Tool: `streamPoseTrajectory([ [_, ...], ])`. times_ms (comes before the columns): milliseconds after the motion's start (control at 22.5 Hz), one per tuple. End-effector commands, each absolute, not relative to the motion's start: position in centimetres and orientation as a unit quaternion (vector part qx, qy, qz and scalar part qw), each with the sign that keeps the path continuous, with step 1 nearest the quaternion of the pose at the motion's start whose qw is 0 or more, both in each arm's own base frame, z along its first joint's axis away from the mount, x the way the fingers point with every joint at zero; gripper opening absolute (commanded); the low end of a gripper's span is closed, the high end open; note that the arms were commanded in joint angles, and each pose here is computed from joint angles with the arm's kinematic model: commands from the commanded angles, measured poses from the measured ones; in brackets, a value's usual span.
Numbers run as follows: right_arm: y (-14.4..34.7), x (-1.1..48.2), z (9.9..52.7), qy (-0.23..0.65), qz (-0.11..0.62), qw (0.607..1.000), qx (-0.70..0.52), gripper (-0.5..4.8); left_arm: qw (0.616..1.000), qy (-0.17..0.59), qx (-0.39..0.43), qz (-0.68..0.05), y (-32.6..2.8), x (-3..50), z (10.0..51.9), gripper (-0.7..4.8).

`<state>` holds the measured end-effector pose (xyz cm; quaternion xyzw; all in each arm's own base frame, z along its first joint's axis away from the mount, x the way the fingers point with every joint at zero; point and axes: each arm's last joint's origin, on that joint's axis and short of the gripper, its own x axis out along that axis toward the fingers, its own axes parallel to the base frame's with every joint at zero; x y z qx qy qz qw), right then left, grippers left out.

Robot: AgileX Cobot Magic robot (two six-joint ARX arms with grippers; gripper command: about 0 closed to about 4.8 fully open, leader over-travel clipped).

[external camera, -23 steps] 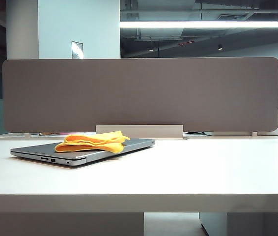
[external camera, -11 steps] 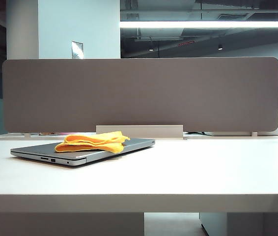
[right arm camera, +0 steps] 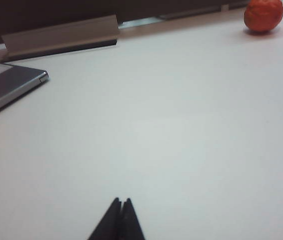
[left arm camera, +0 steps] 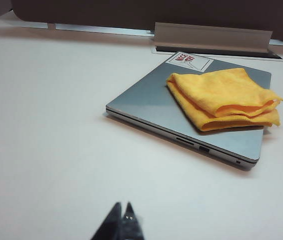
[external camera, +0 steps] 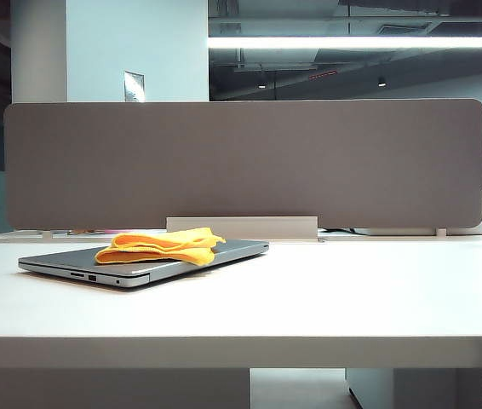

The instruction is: Pick up the yellow rag and put it over the laptop.

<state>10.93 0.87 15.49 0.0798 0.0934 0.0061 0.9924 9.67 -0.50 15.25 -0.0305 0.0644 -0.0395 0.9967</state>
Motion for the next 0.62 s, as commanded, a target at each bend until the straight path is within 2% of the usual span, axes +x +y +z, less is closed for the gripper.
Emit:
streamPoseTrajectory([
  [44,0.9,10.9,14.9,0.096,0.006,0.992,0.079,-0.01,0.997,0.059,-0.031,-0.040,-0.5,9.7,15.4,-0.06],
  [266,0.9,10.9,14.6,0.104,0.005,0.991,0.079,-0.01,0.997,0.059,-0.031,-0.040,-0.5,9.7,15.4,-0.06],
  [488,0.9,10.6,13.4,0.168,0.005,0.983,0.075,-0.01,0.997,0.059,-0.031,-0.040,-0.5,9.7,15.4,-0.06],
  [622,0.9,10.6,13.4,0.173,0.005,0.982,0.075,-0.01,0.997,0.059,-0.031,-0.040,-0.5,9.7,15.4,-0.06],
])
